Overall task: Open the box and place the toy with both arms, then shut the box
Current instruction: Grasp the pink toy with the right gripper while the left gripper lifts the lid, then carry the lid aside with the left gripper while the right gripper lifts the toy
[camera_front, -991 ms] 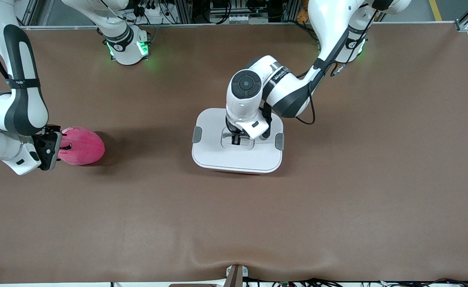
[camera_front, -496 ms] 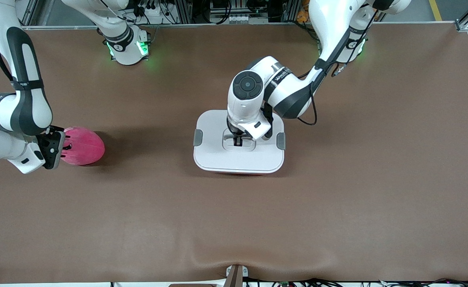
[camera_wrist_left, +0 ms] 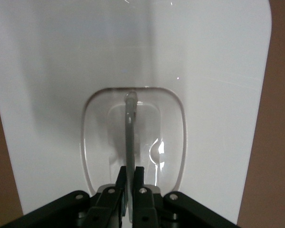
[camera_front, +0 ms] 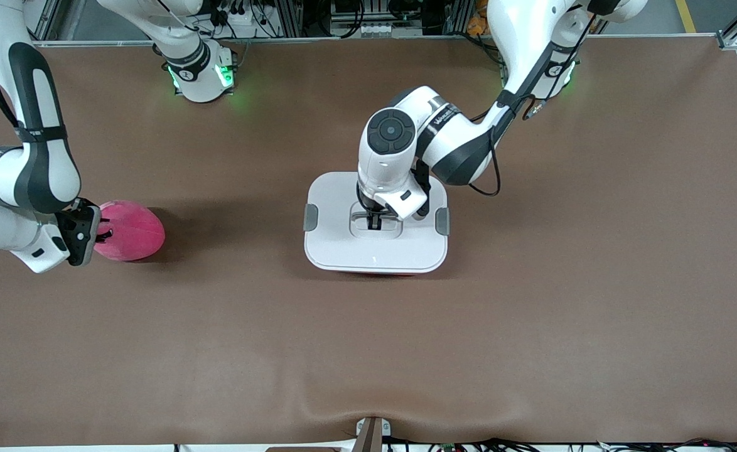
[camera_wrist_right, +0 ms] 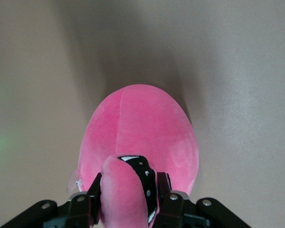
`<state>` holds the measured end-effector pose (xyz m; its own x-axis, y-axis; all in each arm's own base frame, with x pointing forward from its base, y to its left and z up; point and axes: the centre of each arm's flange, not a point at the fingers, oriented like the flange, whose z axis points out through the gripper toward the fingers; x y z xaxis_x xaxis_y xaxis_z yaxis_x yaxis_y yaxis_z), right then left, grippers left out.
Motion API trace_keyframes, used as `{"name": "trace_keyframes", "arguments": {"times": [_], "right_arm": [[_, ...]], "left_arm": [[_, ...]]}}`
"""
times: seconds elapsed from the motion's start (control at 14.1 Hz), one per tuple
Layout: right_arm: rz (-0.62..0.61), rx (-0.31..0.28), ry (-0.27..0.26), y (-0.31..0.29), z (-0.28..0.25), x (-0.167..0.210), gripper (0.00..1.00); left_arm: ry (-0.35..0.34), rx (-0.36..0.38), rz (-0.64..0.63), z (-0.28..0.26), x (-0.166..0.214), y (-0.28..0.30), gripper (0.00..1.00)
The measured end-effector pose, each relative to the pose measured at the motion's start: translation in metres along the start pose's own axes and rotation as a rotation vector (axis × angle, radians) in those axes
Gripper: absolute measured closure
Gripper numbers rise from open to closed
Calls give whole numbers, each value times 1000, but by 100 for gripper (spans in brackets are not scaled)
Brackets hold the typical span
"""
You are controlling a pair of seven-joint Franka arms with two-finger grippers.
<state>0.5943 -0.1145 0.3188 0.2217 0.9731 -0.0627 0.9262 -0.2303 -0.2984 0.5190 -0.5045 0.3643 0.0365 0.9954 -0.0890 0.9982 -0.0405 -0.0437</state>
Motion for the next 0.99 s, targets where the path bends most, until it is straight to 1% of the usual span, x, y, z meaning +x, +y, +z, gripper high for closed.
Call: {"name": "trace_keyframes", "arguments": {"times": [0.14, 0.21, 0.28, 0.35, 0.42, 0.71, 0.85, 0.99], "right_arm": [[-4, 8, 0, -1, 4, 0, 50], [-11, 10, 0, -1, 5, 0, 57], [-20, 11, 0, -2, 5, 0, 70], [-25, 11, 0, -2, 5, 0, 79], [-28, 11, 0, -2, 5, 0, 85], [-35, 9, 2, -2, 4, 2, 85], [-32, 8, 15, -3, 2, 3, 85], [-31, 9, 25, -7, -8, 4, 87]], "left_arm": [[-5, -8, 1, -7, 0, 0, 93], [-9, -14, 1, -11, -1, -1, 93], [-15, -22, 2, -18, -1, -1, 93], [-21, -31, 2, -26, -1, -1, 93], [-27, -44, 4, -35, -1, -2, 93], [0, -131, 26, -76, 7, -1, 93], [13, -145, 27, -93, 20, 5, 93], [18, -154, 43, -111, 40, 15, 93]]}}
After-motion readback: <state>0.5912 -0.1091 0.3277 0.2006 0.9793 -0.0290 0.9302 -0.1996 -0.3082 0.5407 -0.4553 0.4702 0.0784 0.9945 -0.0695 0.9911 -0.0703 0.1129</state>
